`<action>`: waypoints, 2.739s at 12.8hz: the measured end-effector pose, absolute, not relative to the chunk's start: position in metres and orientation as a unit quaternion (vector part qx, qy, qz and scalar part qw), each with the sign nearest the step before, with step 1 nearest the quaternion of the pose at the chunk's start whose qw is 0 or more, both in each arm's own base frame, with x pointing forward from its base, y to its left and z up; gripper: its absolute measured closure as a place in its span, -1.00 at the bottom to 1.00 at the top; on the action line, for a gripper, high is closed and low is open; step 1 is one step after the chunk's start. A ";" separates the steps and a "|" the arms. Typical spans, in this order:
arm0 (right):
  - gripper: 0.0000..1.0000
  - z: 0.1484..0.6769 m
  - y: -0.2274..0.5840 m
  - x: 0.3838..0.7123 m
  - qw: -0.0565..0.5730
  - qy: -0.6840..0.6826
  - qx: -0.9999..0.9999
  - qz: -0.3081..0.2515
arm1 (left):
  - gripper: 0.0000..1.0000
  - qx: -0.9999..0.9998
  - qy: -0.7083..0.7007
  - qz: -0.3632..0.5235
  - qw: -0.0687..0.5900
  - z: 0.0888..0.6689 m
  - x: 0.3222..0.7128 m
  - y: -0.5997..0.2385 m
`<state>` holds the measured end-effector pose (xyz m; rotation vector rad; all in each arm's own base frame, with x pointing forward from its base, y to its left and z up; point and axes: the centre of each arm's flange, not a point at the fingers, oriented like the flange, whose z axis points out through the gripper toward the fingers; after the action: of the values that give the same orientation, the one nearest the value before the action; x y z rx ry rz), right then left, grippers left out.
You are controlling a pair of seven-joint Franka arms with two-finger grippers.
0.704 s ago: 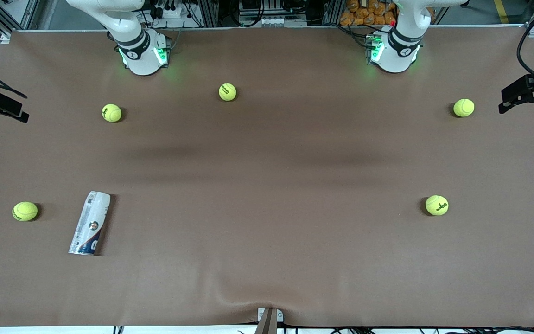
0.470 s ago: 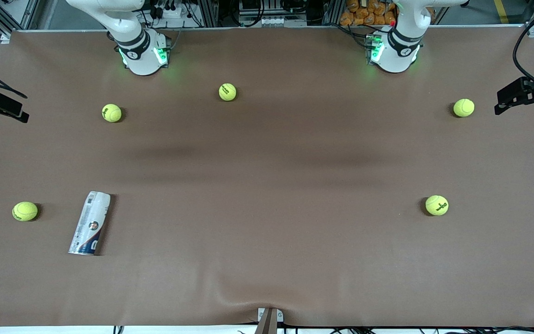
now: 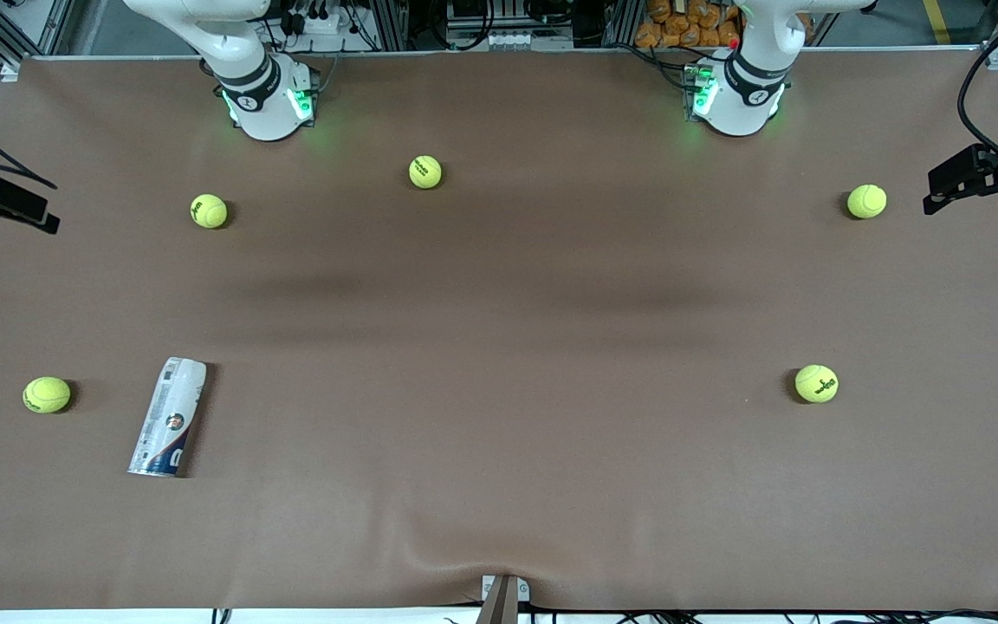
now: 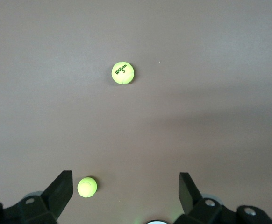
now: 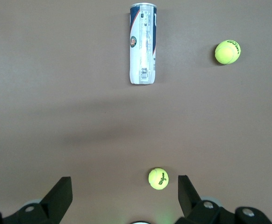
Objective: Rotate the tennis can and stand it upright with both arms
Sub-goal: 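Move the right gripper toward the white tennis ball can, then lower the right gripper over the can's middle and close it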
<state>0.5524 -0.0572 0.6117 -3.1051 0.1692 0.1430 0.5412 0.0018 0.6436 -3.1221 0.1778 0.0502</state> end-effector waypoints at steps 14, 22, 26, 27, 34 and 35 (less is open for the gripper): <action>-1.00 0.390 -0.088 0.662 -0.003 0.071 -0.996 0.052 | -1.00 -0.998 0.056 0.017 0.005 0.642 0.541 0.002; -1.00 0.292 -0.105 0.679 -0.008 0.081 -0.995 0.058 | -1.00 -0.998 0.052 0.017 0.005 0.643 0.541 0.001; -1.00 0.267 -0.106 0.683 -0.009 0.075 -0.996 0.050 | -1.00 -0.998 0.052 0.017 0.005 0.643 0.541 0.001; -1.00 0.262 -0.107 0.685 -0.010 0.071 -0.996 0.045 | -1.00 -0.998 0.052 0.017 0.005 0.643 0.541 0.001; -1.00 0.242 -0.100 0.687 -0.008 0.063 -0.997 0.044 | -1.00 -0.998 0.052 0.017 0.005 0.643 0.541 0.001; -1.00 0.238 -0.100 0.687 -0.008 0.062 -0.997 0.047 | -1.00 -0.998 0.052 0.017 0.005 0.643 0.541 0.001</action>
<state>0.6866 -0.0999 0.2378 -3.1471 0.1973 0.1482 0.5412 0.0015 0.6428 -3.1269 0.1640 0.0527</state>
